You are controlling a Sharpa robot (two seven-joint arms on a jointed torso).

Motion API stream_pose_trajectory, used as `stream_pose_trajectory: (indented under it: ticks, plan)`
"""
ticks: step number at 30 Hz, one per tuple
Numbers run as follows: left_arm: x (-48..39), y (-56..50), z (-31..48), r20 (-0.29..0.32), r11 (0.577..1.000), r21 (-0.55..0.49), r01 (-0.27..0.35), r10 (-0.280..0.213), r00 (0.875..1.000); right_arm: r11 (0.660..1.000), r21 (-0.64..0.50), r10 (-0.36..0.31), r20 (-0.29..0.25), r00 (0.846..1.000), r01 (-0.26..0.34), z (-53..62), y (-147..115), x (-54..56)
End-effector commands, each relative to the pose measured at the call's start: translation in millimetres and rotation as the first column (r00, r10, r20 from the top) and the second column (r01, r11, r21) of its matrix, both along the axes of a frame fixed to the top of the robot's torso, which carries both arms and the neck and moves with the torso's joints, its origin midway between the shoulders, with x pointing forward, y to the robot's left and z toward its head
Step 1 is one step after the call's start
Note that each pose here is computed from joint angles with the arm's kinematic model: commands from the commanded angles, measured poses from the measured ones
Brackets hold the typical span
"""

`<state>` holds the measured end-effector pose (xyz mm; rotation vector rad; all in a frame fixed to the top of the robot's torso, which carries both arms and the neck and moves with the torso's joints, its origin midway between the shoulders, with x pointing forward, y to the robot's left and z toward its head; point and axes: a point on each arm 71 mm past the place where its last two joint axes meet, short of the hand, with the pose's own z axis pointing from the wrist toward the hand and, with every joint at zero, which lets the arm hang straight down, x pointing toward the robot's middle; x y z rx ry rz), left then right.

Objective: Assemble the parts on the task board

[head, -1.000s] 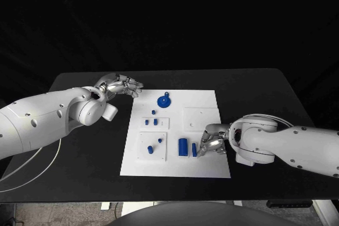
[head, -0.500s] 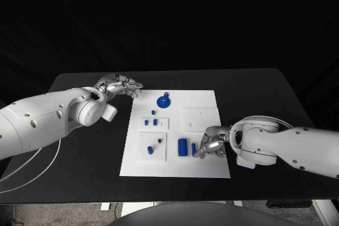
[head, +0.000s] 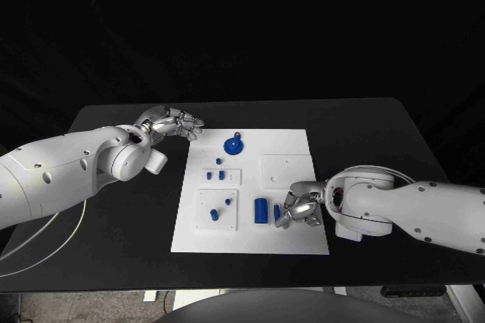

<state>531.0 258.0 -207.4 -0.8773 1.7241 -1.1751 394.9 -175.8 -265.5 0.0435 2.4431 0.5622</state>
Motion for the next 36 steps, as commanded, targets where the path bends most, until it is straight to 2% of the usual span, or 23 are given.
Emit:
stream_pose_trajectory:
  ticks: [1,27,34,36]
  plan:
    - [-0.5,-2.6,0.7,0.003,1.0,-0.005,0.019,-0.019,1.0,1.0,-0.02,0.021,0.015,1.0,-0.021,-0.7,-0.4,0.8]
    - [-1.0,-2.3,1.0,0.007,1.0,-0.002,0.018,-0.018,1.0,0.998,-0.058,0.008,0.0,1.0,-0.008,-5.2,-1.2,6.8]
    - [-1.0,-1.4,1.1,0.008,1.0,-0.002,0.016,-0.016,1.0,0.999,-0.031,-0.016,-0.009,1.0,0.015,-5.7,-7.0,8.4]
    - [-0.9,-0.6,1.2,0.008,1.0,-0.001,0.013,-0.013,1.0,0.999,0.006,-0.034,-0.038,0.999,0.034,-6.9,-12.5,10.8]
